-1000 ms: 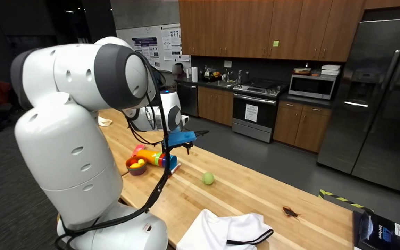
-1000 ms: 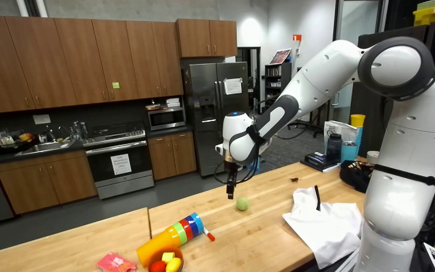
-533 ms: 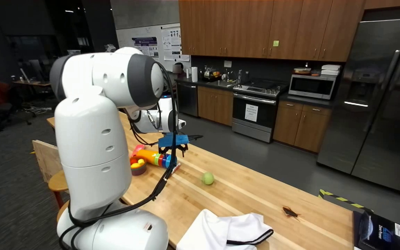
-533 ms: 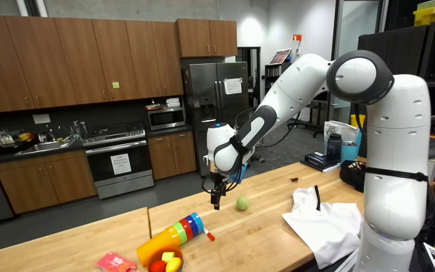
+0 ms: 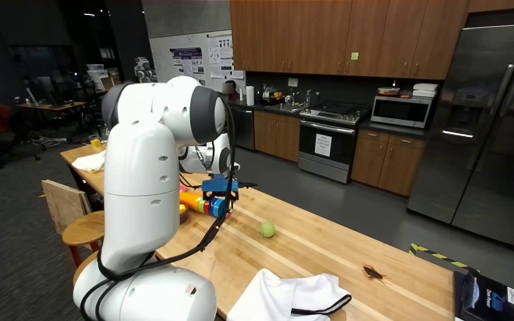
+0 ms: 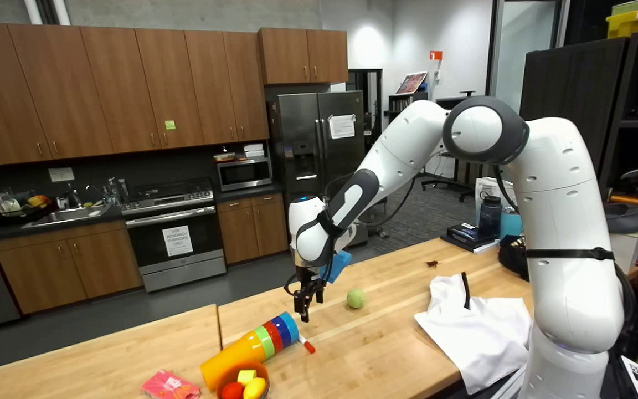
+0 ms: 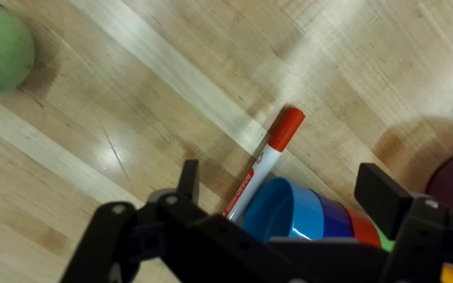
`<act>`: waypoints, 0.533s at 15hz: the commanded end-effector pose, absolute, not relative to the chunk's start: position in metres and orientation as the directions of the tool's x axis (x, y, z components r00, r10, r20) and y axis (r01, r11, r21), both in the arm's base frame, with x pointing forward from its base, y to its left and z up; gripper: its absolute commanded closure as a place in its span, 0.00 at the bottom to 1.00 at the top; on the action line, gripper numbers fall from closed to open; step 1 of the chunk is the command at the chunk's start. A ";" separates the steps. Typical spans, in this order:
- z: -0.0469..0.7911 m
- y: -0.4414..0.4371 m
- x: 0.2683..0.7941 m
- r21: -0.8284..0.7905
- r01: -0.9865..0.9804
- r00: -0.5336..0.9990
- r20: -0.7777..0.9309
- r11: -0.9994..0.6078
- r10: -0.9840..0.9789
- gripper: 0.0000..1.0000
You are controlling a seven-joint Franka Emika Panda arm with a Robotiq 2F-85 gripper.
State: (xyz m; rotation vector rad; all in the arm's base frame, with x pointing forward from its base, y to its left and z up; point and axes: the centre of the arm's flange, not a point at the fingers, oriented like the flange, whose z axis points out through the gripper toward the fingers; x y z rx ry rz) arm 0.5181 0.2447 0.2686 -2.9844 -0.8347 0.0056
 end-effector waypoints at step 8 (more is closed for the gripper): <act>0.247 0.258 0.530 -0.080 0.466 0.881 -0.050 -0.881 0.470 0.00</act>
